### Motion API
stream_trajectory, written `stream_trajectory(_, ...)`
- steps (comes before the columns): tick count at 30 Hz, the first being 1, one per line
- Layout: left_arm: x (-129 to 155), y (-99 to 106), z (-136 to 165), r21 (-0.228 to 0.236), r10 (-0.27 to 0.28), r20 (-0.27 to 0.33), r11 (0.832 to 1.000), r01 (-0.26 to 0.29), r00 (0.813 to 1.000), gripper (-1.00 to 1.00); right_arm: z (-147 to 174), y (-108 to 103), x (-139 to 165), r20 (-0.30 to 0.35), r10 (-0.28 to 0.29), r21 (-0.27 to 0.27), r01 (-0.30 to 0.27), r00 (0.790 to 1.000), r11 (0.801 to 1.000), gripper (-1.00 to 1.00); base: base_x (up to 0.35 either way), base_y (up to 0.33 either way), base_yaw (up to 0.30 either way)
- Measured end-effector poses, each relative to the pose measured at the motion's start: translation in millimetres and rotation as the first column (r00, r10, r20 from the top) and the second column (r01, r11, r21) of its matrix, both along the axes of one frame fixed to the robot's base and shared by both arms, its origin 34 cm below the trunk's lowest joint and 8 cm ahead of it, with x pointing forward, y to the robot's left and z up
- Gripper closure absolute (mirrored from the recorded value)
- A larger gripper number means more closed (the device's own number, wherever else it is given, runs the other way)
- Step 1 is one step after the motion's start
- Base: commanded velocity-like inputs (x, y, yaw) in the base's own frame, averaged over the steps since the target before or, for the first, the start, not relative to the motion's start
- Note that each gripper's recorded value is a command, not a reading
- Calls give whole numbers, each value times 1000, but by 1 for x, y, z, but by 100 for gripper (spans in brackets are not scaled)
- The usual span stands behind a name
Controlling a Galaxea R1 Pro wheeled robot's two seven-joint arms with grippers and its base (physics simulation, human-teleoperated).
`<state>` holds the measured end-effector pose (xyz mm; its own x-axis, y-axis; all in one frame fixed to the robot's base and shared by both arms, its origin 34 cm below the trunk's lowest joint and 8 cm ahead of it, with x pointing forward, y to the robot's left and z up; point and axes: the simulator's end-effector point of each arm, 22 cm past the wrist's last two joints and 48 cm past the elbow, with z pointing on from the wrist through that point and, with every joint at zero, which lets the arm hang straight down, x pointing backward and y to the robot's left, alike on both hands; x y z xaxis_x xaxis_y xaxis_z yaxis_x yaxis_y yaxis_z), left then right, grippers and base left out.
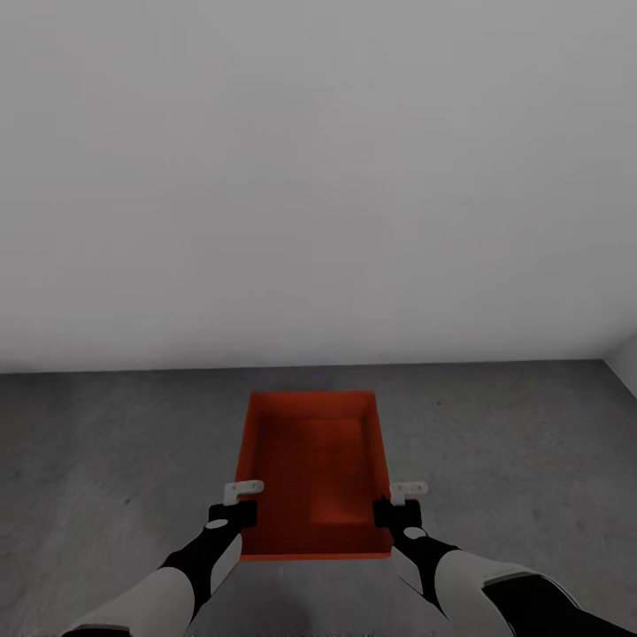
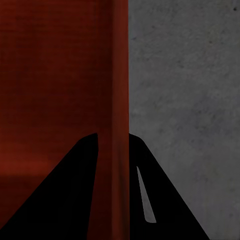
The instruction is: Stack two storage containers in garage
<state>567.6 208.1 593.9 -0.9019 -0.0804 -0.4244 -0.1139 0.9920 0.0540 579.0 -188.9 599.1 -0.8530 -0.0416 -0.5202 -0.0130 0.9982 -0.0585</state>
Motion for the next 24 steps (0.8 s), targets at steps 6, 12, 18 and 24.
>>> stream_trajectory(6,-4,0,-4,0,0,-10,1000,0,1000,100,-4,0,-4,-10,0,-1,0,1000,1000,100,0,0,0)
stream_trajectory(12,-8,0,-9,0,0,-20,1000,0,1000,100,-9,0,-8,-20,0,0,0,1000,1000,100,0,0,0)
stream_trajectory(18,-11,0,-13,0,0,-29,1000,0,1000,100,-13,0,-11,-29,0,0,0,1000,1000,100,0,0,0)
stream_trajectory(24,-15,0,-17,0,0,-39,1000,0,999,100,-17,0,-15,-38,0,0,0,999,1000,100,0,0,0)
